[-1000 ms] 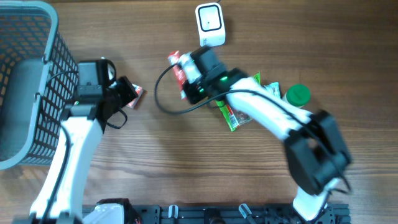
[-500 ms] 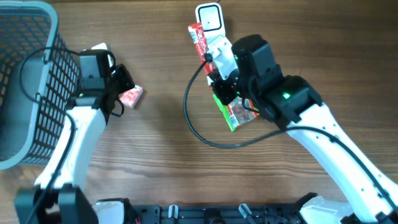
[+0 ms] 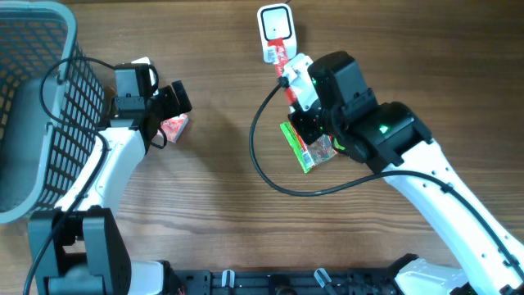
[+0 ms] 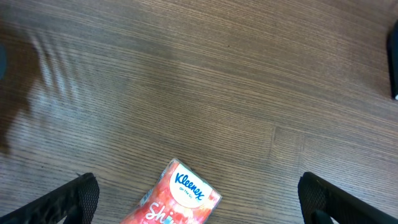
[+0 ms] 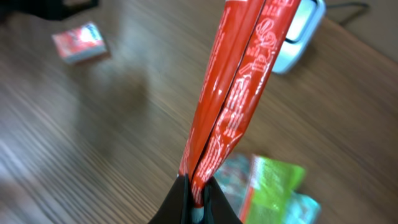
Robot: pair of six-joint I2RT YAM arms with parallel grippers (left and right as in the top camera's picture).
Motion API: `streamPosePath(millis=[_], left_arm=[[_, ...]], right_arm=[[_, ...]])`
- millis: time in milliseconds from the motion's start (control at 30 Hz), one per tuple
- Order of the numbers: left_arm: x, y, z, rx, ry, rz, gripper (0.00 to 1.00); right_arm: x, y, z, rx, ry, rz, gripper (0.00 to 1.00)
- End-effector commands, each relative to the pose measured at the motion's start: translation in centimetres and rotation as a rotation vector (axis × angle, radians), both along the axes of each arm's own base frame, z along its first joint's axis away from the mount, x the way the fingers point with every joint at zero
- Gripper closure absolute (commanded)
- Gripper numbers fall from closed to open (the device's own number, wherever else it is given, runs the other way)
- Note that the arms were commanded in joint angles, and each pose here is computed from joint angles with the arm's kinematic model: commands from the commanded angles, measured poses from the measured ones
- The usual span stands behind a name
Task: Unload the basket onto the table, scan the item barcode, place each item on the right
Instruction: 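Lift the red packet up to the white scanner with the right gripper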
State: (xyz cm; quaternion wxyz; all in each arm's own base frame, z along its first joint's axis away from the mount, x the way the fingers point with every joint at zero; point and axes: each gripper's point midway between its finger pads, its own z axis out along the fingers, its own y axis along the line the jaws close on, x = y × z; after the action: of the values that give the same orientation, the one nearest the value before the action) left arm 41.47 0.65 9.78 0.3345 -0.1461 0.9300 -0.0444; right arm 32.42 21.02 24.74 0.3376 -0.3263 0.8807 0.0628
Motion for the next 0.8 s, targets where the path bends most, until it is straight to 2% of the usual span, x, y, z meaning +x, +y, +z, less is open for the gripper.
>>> streamPosePath(millis=[0, 133, 267, 367, 533, 767], left_arm=[[0.4, 0.1, 0.2, 0.020, -0.009, -0.006, 0.00], [0.4, 0.1, 0.2, 0.020, -0.009, -0.006, 0.00], [0.4, 0.1, 0.2, 0.020, -0.009, -0.006, 0.00], [0.4, 0.1, 0.2, 0.020, -0.009, -0.006, 0.00], [0.4, 0.1, 0.2, 0.020, -0.009, -0.006, 0.00], [0.4, 0.1, 0.2, 0.020, -0.009, -0.006, 0.00]], right_arm=[[1.9, -3.0, 5.8, -0.096, -0.180, -0.120, 0.96], [3.7, -4.3, 10.0, -0.202, -0.290, -0.157, 0.96], [6.5, -5.3, 9.8, -0.426, -0.345, -0.142, 0.96], [9.6, -4.8, 7.8, -0.592, -0.375, -0.111, 0.96], [14.5, -5.2, 3.3, -0.900, -0.380, -0.162, 0.96], [19.1, -2.6, -4.0, -1.054, -0.372, -0.057, 0.96]])
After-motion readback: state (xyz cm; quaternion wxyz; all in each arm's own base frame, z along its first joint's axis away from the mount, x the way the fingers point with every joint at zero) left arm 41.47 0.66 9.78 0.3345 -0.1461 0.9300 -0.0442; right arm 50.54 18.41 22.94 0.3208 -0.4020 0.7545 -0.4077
